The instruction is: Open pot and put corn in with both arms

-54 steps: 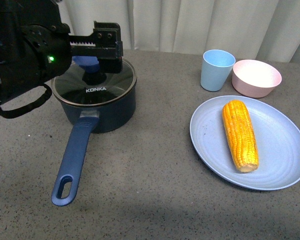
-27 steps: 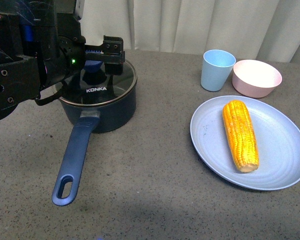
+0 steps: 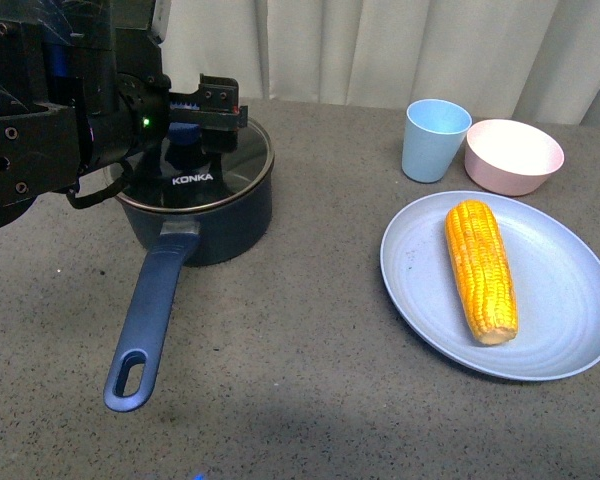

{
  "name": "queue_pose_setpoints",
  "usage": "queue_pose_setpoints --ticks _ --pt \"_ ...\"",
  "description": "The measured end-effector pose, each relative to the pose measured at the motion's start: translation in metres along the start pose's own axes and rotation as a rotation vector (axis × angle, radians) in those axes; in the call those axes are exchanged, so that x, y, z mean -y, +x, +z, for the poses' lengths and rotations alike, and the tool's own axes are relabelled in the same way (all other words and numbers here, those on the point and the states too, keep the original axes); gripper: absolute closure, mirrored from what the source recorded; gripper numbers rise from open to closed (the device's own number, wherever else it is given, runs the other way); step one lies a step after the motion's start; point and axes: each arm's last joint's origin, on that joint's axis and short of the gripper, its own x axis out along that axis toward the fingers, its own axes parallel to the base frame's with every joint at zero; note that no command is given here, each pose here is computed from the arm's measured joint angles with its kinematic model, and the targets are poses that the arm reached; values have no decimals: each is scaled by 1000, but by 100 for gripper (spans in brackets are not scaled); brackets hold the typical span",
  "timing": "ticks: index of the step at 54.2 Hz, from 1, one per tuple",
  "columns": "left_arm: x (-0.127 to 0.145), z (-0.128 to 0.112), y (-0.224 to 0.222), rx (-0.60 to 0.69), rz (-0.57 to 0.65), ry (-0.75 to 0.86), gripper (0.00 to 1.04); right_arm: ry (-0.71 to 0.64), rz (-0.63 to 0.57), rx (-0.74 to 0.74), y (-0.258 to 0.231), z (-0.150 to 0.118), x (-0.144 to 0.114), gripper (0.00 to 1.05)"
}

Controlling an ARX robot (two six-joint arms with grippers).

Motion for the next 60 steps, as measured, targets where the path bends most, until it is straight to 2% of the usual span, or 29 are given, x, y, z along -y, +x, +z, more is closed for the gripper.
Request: queue_pose_setpoints --ticks 6,8,19,28,33,44,50,60 --pt "1 0 0 -1 -7 5 39 0 0 0 0 0 0 9" --pt "1 0 -1 2 -8 5 42 0 0 0 0 0 0 9" --pt "1 6 -7 20 7 6 43 0 0 0 0 0 0 9" --pt "-7 38 -18 113 24 -37 43 0 0 0 0 0 0 9" --pt "-26 47 -22 156 43 -63 43 0 0 0 0 0 0 9" --pt "-78 29 -26 149 154 -101 43 0 0 0 0 0 0 9" --pt "-117 13 -25 157 248 -115 43 0 0 0 0 0 0 9" --pt "-139 -12 -18 111 274 -111 43 0 0 0 0 0 0 9"
